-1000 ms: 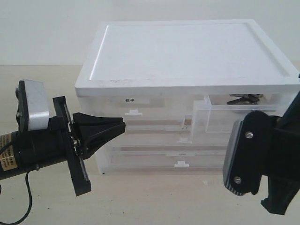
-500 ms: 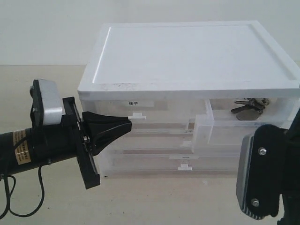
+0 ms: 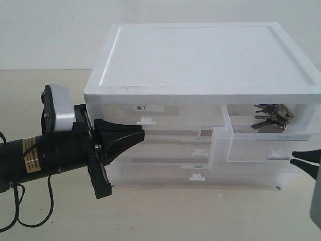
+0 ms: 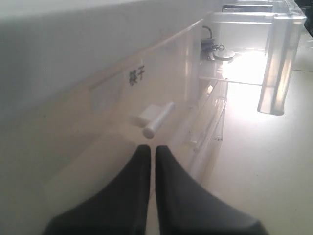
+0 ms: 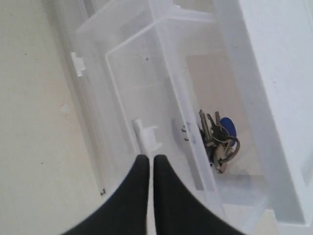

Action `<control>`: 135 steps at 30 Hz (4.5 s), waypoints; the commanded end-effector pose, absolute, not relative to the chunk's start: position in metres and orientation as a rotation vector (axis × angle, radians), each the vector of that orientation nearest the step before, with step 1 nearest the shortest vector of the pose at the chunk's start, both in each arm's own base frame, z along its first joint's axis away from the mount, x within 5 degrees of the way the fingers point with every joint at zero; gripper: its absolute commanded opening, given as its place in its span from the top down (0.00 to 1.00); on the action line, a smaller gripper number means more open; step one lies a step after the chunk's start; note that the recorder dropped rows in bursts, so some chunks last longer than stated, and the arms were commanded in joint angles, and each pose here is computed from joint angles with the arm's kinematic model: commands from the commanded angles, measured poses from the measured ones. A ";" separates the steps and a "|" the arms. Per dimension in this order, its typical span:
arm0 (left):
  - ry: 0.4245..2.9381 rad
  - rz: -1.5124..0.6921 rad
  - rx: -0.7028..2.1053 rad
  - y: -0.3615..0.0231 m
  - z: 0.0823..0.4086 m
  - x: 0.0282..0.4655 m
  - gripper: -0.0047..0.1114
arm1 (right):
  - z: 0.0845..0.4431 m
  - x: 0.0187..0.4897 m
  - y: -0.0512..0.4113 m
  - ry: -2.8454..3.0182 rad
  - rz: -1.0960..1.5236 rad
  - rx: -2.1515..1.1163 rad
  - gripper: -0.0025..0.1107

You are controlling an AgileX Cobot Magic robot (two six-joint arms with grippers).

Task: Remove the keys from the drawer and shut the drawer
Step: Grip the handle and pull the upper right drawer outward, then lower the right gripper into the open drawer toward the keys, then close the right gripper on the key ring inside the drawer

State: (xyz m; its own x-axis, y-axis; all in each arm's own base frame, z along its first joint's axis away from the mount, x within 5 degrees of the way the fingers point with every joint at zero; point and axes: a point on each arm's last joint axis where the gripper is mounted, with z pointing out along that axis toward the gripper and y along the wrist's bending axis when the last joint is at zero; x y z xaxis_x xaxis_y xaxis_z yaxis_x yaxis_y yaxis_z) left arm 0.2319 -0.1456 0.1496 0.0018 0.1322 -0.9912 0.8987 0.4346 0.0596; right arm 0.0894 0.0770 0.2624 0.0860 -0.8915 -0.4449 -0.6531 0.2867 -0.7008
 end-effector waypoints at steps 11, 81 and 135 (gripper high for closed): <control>1.475 -0.769 0.919 -0.145 0.151 0.238 0.92 | 0.319 0.107 0.106 1.993 -0.465 -1.446 0.58; 1.481 -0.785 0.940 -0.146 0.147 0.236 0.92 | 0.302 0.089 0.097 1.932 -0.226 -1.831 0.98; 1.491 -0.815 0.950 -0.147 0.146 0.234 0.92 | 0.280 0.158 0.134 2.464 -0.403 -0.894 0.49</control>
